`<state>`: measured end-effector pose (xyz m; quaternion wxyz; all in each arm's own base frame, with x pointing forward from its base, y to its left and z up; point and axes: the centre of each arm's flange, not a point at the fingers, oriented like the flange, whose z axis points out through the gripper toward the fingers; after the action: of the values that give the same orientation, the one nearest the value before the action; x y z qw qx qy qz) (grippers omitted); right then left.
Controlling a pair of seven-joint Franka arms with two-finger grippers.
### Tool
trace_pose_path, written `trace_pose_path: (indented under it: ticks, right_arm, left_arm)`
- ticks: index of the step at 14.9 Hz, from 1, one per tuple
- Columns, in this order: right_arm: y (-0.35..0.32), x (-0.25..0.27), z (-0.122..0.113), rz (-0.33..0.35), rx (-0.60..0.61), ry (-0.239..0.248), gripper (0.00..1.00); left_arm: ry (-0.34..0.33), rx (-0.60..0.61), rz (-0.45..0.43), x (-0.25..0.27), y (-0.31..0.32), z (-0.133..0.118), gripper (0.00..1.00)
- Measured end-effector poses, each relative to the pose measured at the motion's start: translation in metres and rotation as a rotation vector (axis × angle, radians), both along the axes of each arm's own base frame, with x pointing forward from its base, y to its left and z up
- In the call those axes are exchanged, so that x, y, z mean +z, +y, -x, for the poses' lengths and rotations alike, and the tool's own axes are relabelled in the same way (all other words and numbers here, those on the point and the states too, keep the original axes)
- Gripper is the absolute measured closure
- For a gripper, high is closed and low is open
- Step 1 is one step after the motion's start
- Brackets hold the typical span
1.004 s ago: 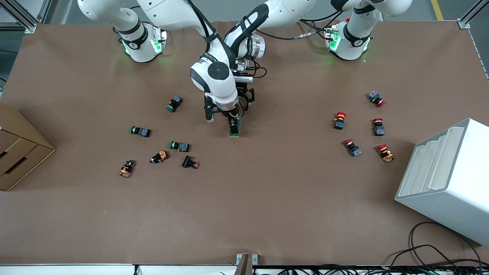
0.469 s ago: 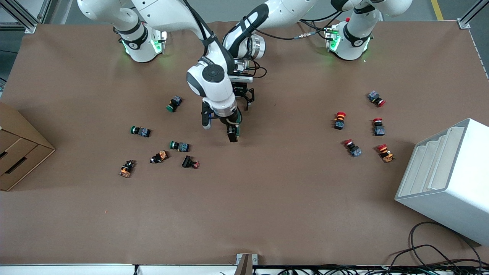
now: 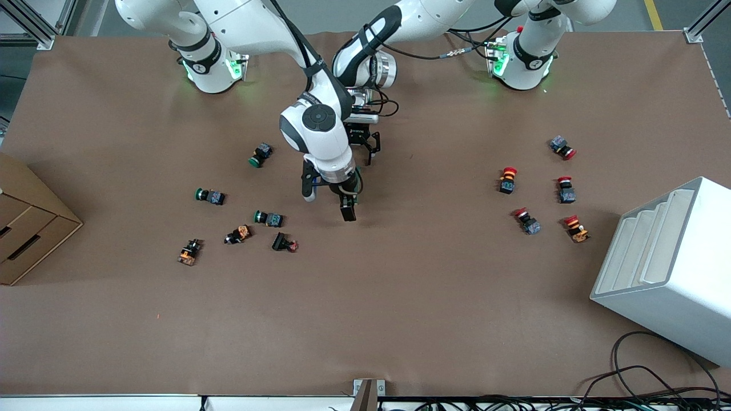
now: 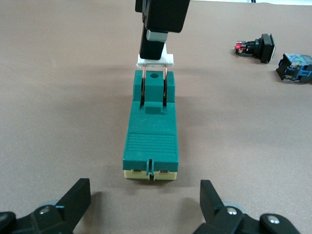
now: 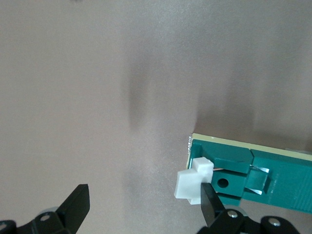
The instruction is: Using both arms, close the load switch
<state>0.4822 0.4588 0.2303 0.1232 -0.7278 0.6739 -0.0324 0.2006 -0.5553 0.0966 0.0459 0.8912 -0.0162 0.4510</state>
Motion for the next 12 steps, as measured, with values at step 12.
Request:
trace_pose_path:
  ticks: [12]
  right_arm:
    - [-0.007, -0.014, -0.015, 0.017, 0.003, -0.003, 0.00]
  left_arm:
    - [-0.001, 0.000, -0.001, 0.000, 0.000, 0.000, 0.01]
